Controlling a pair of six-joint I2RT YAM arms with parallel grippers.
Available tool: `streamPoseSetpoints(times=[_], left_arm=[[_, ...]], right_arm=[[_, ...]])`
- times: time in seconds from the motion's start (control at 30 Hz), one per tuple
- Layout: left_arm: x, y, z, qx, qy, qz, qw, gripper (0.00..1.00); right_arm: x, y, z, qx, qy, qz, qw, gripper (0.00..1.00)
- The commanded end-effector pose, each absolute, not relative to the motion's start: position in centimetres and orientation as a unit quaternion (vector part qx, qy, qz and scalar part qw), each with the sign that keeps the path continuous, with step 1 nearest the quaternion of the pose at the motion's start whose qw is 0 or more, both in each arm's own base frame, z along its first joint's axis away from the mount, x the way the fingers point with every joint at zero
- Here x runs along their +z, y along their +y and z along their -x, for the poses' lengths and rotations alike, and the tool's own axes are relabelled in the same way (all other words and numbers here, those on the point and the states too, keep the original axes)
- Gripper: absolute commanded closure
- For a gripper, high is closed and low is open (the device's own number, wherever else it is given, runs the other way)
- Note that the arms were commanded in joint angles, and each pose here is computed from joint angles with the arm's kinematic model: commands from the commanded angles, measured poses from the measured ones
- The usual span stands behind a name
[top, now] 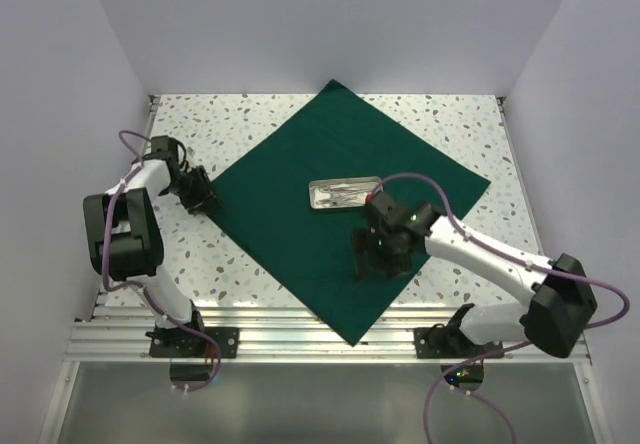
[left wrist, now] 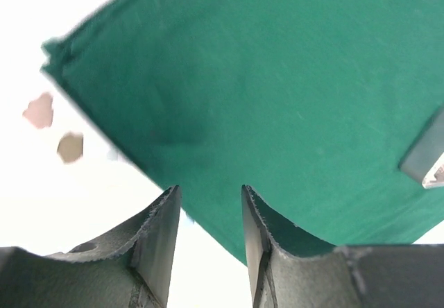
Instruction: Prepare the surgical pack
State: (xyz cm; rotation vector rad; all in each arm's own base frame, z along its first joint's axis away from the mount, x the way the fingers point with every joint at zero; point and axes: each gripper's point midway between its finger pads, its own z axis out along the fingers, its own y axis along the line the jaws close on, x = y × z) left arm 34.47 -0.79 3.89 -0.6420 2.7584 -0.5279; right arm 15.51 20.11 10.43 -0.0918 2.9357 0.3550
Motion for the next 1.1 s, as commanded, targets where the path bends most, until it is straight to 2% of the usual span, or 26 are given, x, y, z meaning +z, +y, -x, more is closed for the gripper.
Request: streamPoseSetpoints(times=[0.0, 0.13, 0.3, 0.4, 0.67, 0.97, 1.07], left_arm=[[7.9, -0.2, -34.5, -0.168, 0.945, 0.194, 0.201, 0.55], [9.9, -0.7, -33.6, -0.176, 0.94, 0.193, 0.219, 0.56], [10.8, -0.9, -31.7, -0.169, 0.94, 0.19, 0.229, 0.56], [11.0, -0.7, -30.9, -0.16, 0.941, 0.189, 0.23, 0.56], [12.0, -1.3, -29.6, -0.173, 0.938, 0.182, 0.24, 0.56], [11.0, -1.7, -28.4, -0.177, 0.94, 0.179, 0.231, 0.56], [10.8, -1.7, -28.2, -0.175, 0.942, 0.177, 0.227, 0.56]], right_arm=[[8.4, 20.2, -10.0, 0.13, 0.98, 0.118, 0.089, 0.22], [6.7, 21.8, -4.8, 0.147, 0.97, 0.17, 0.094, 0.3], [5.5, 24.9, -1.1, 0.114, 0.959, 0.228, 0.122, 0.34], [4.9, 25.8, -1.2, 0.081, 0.961, 0.225, 0.141, 0.35], [3.7, 27.6, -2.1, 0.071, 0.956, 0.231, 0.164, 0.39], [2.0, 26.6, -2.6, 0.038, 0.959, 0.224, 0.172, 0.52], [1.5, 25.7, -2.6, 0.025, 0.96, 0.221, 0.17, 0.64]])
